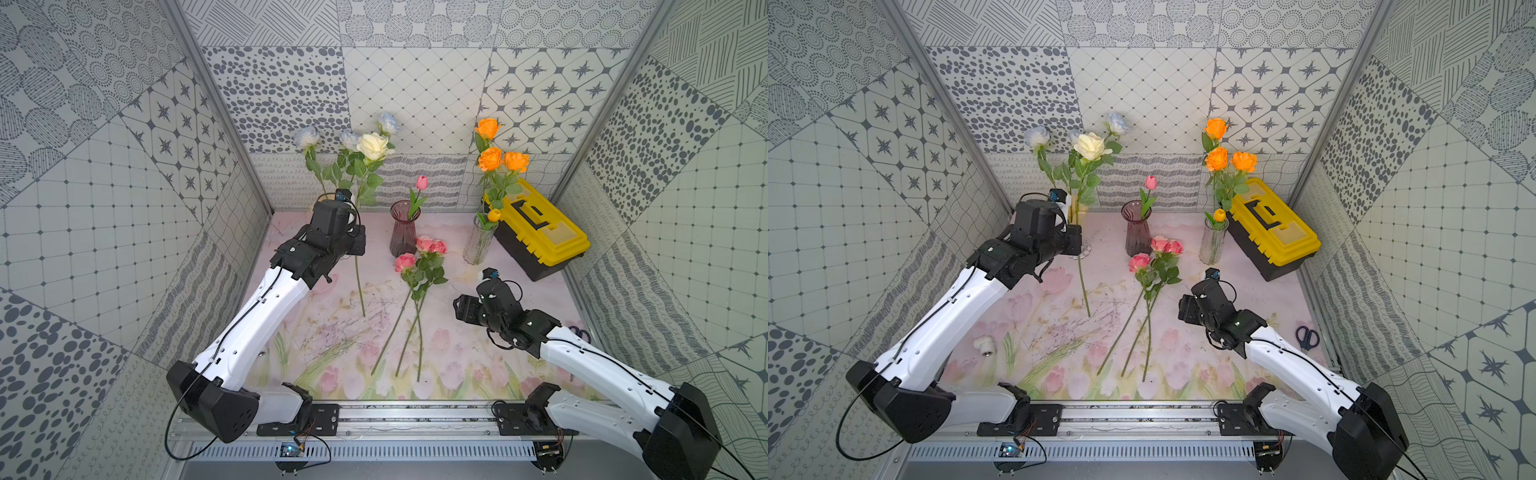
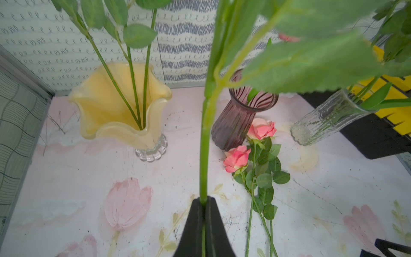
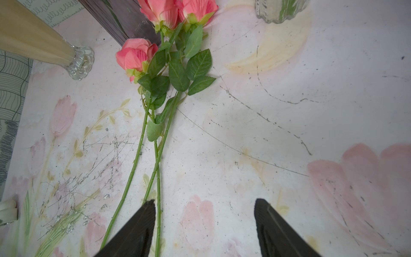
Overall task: Arrange the flowers in different vases according to their variety
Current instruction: Insert the flower into the vase.
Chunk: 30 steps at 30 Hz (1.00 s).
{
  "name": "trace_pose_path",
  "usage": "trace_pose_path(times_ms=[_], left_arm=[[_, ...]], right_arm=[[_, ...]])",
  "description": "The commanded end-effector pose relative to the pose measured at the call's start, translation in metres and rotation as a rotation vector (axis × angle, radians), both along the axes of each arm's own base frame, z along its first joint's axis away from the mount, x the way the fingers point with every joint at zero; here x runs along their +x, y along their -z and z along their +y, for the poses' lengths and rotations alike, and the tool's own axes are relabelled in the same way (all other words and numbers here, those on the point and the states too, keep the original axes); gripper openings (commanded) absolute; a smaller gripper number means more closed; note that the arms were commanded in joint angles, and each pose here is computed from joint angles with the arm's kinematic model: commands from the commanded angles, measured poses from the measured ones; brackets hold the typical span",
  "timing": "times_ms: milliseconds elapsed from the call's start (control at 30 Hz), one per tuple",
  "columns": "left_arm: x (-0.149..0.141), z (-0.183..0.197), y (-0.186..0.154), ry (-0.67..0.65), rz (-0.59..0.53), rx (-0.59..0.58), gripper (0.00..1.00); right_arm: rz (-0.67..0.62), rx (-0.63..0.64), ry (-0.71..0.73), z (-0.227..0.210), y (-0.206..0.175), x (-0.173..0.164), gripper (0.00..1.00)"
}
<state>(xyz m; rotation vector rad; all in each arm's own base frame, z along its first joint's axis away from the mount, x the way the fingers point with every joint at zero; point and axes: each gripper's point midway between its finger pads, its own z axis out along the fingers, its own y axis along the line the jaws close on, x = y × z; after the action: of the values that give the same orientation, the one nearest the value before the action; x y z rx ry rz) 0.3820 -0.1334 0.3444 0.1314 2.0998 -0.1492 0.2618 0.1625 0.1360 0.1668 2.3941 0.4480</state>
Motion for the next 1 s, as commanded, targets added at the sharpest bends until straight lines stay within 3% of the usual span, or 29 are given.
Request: trace_pose_path(times_ms=[0,400,600,800,967], left_arm=[[0.022,0.009,-0.079,-0.013,-0.295,0.106,0.00],[0.051,0.034,-0.198,-0.090,-0.653,0.196,0.00],[0.066,0.050,-0.235,-0.130,-0.776,0.220,0.00],[0.092,0.061,-0.239,-0.165,-0.827,0.218,0.00],[0.124,0.071,-0.197,-0.185,-0.772,0.186,0.00]], right_arm=[[-0.048,0.021,-0.004,0.007,-0.015,0.009,0.75],[-0.047,0.017,0.003,0.004,-0.013,0.008,0.75],[-0.042,0.017,0.000,0.005,-0.012,0.007,0.75],[-0.041,0.015,-0.006,0.006,-0.012,0.008,0.75],[-0.037,0.008,-0.004,0.004,-0.011,0.007,0.75]])
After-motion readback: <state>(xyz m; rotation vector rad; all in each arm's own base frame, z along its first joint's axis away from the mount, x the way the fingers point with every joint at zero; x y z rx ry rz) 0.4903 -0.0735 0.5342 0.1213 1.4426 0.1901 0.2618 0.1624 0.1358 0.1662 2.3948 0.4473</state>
